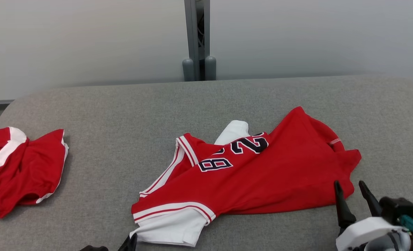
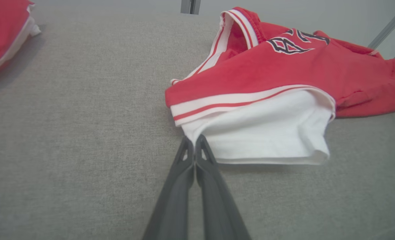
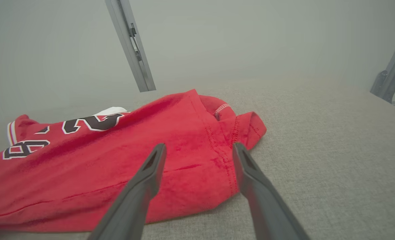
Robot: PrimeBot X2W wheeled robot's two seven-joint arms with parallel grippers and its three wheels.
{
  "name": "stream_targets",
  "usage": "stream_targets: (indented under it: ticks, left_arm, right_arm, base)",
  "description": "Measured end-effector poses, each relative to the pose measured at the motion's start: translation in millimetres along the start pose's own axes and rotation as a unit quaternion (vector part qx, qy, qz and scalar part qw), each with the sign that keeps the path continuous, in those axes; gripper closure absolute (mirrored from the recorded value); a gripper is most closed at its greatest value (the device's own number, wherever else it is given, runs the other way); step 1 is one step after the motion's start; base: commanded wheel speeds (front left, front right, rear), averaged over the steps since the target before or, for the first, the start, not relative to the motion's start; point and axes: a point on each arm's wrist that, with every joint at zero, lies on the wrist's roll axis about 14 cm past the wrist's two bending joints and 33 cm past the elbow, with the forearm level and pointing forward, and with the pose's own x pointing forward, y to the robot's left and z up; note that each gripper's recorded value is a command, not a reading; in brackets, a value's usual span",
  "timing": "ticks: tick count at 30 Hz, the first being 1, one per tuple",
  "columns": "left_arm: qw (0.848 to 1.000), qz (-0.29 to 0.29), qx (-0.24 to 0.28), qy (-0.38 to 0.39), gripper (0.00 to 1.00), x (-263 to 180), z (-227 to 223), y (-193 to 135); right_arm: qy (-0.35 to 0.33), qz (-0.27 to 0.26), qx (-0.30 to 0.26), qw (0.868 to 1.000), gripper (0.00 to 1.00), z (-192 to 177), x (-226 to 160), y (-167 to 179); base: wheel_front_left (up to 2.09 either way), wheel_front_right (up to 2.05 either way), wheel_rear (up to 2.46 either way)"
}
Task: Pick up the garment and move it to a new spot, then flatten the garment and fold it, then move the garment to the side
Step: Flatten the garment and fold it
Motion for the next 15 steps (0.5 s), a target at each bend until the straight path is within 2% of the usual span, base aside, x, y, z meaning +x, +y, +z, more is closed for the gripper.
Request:
stream_targets:
  ticks: [5, 15]
  left_arm:
    - [1.000, 0.006, -0.002, 0.006, 1.00, 4, 1, 6]
    - [1.000, 0.016, -0.006, 0.007, 1.00, 8, 3, 13]
  right_arm:
    - [0.049, -0.010, -0.021, 0.999, 0.00, -11, 27, -9]
    - [0.122, -0.034, -0.030, 0.991, 0.00, -38, 43, -24]
  base:
    - [0.00, 0.00, 0.00]
    - [0.00, 0.00, 0.00]
